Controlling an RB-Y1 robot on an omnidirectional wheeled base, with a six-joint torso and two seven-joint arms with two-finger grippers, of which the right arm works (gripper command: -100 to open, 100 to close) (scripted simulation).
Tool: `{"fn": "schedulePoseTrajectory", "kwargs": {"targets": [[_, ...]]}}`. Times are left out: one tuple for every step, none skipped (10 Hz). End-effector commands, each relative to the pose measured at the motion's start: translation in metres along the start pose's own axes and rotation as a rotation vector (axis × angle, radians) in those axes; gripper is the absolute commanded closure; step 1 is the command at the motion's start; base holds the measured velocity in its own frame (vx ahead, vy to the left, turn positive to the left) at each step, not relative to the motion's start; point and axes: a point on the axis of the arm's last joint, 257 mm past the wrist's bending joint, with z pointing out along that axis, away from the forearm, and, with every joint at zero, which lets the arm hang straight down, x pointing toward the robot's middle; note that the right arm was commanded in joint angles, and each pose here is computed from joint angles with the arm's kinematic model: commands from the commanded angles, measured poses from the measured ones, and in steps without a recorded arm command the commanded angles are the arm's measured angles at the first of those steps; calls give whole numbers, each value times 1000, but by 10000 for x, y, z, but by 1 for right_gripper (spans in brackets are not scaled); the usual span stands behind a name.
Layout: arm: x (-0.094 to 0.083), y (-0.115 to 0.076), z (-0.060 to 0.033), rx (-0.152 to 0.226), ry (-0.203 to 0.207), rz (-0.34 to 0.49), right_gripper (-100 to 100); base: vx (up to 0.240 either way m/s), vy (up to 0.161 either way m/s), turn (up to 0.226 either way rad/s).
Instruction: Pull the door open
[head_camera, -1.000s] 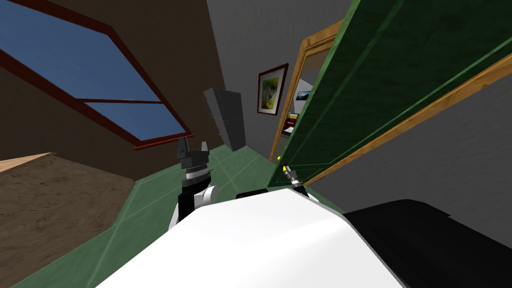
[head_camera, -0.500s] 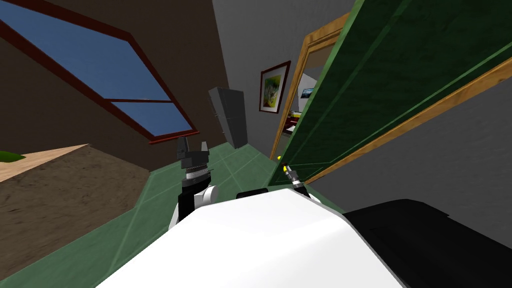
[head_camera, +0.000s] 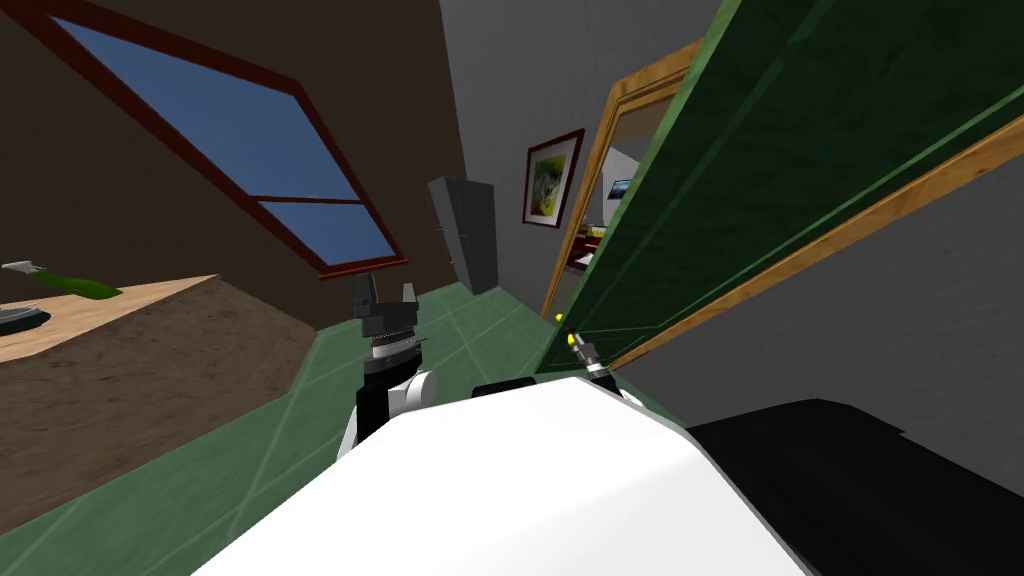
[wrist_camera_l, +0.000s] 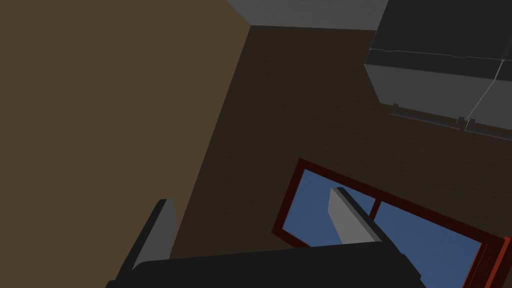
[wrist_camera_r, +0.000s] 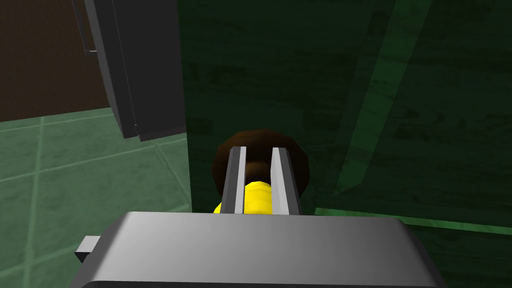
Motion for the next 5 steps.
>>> {"fn": "schedulePoseTrajectory", "kwargs": {"targets": [[-129,-41,-154,0,-51,8,100,-122,-29,23],[-129,-41,-154,0,-51,8,100,-60,-13,-7],[-156,-45,-224,11,-61,10,100,-130,-41,115],[-156,-45,-224,11,-61,10,100,-119,-37,95],[-179,-49,-284,21,-70,12,100,-133,-18,131]]}}
